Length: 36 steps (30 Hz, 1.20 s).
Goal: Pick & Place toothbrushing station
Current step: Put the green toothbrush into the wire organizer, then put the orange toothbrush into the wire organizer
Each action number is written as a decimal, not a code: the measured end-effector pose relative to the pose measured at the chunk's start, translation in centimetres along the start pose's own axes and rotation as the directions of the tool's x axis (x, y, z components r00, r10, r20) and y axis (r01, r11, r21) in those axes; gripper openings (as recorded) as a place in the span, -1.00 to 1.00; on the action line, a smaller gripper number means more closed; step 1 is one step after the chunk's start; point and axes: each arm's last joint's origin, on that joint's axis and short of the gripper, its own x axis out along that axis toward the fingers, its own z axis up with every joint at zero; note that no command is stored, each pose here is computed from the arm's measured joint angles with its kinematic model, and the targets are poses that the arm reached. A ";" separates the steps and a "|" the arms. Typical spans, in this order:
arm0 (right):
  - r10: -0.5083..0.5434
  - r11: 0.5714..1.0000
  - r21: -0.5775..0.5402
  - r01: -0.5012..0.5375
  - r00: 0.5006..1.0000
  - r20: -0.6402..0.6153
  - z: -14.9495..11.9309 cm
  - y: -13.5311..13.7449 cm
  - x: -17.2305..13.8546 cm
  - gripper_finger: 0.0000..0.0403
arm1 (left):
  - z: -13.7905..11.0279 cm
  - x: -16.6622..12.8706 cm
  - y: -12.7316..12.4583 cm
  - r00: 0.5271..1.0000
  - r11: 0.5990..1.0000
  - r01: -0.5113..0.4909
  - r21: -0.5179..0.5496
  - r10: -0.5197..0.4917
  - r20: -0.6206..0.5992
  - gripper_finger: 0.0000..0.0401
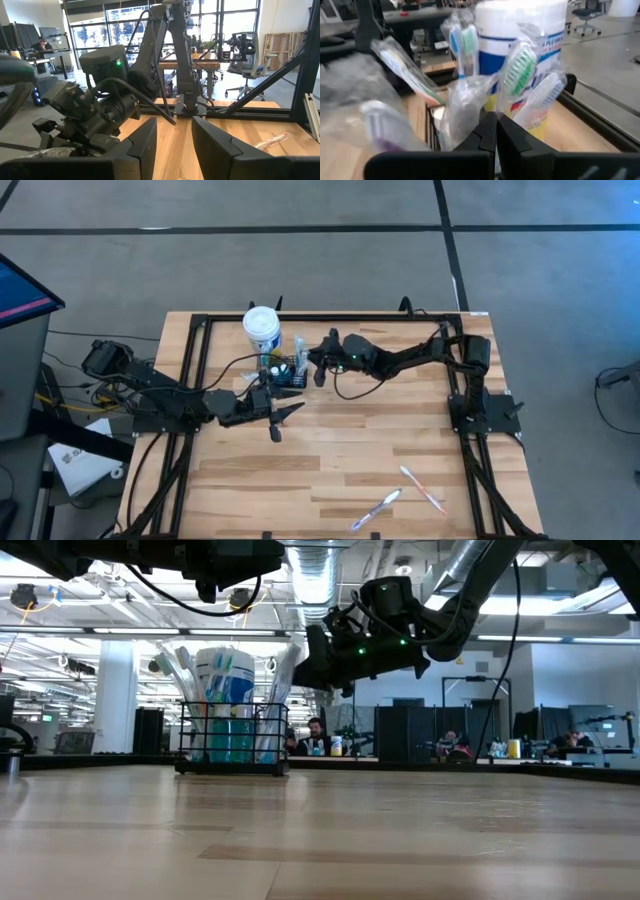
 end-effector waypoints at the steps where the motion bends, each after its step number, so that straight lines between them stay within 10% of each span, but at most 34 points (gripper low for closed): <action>1: -0.001 1.000 -0.007 0.001 1.000 -0.010 -0.1 0.0 0.0 -1.00 | 0.0 0.0 0.0 1.000 1.000 0.000 0.000 0.000 0.000 -0.41; 20: -0.001 1.000 -0.018 0.000 0.998 -0.061 -0.6 0.0 0.0 -0.97 | 0.0 0.0 0.0 1.000 1.000 0.000 0.000 0.000 0.000 -0.41; 36: -0.019 0.999 -0.044 0.017 0.999 -0.038 1.7 -0.7 -1.0 -0.20 | 0.0 0.0 0.0 1.000 1.000 0.000 0.000 0.000 0.000 -0.41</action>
